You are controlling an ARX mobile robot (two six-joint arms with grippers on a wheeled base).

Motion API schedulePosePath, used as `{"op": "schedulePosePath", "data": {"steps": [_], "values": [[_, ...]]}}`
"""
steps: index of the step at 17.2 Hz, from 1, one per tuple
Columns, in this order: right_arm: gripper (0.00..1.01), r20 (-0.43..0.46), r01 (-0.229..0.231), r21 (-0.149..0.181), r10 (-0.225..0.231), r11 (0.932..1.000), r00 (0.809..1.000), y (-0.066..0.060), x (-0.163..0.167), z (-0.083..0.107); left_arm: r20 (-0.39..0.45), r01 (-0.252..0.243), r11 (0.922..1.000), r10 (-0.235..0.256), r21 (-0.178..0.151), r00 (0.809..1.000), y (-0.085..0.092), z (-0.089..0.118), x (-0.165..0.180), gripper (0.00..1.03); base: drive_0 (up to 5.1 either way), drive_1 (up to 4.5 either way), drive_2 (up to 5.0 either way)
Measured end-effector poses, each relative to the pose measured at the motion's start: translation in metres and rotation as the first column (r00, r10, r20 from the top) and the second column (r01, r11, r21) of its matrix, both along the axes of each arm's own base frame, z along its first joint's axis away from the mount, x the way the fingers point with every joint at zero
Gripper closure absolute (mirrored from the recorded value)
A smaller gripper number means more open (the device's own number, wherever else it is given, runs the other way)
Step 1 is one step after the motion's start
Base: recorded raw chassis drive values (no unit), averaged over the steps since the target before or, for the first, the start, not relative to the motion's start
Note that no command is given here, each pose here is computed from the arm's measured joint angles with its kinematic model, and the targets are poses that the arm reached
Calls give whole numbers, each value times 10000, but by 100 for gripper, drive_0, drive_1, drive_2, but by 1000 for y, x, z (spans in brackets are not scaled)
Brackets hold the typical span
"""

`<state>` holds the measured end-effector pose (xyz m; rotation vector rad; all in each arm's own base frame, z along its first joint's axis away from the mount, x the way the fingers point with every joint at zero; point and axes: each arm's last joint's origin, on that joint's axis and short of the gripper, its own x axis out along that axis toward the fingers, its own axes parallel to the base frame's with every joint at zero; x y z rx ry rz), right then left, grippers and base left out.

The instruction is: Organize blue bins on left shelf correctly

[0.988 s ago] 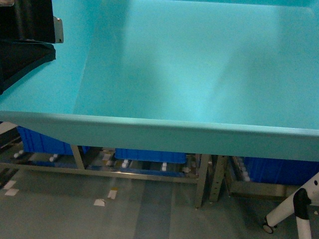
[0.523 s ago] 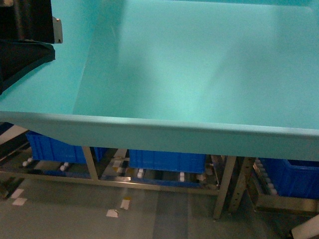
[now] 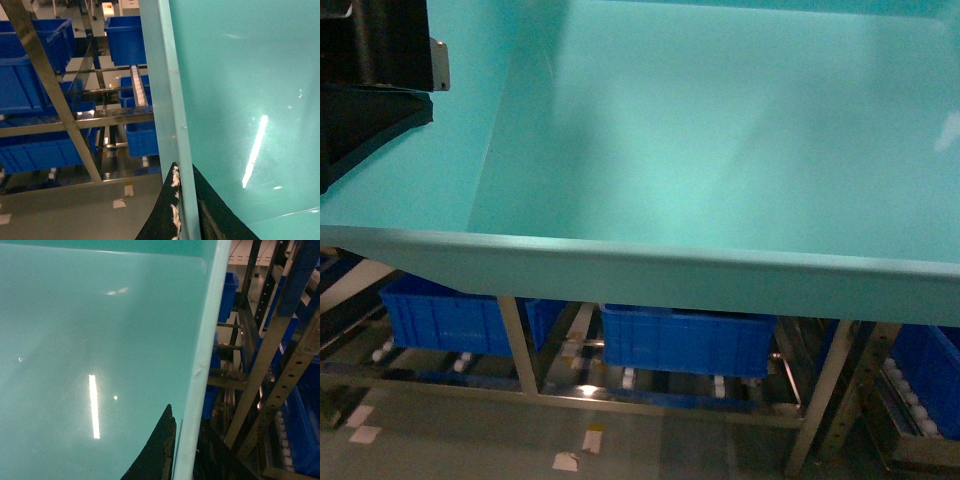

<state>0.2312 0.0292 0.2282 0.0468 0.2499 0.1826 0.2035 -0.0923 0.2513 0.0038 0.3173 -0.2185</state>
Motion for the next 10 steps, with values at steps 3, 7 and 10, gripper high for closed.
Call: {"op": "schedulePosePath", "data": {"steps": [3,7,10], "values": [[94,85,-2,2,2,10000,10000,0,0,1,38,4,10000,-4,-18,10000,0,0,0,101,-349,484,-137],[94,20,-1,-1,1,10000,10000,0,0,0,7,12,10000,-12,-2,10000,0,0,0,101,-175,242,-69],[94,0,-20,0,20,10000,10000,0,1,-1,-16,1,10000,-1,12,10000,0,-1,0,101,-8,136,-153]]}}
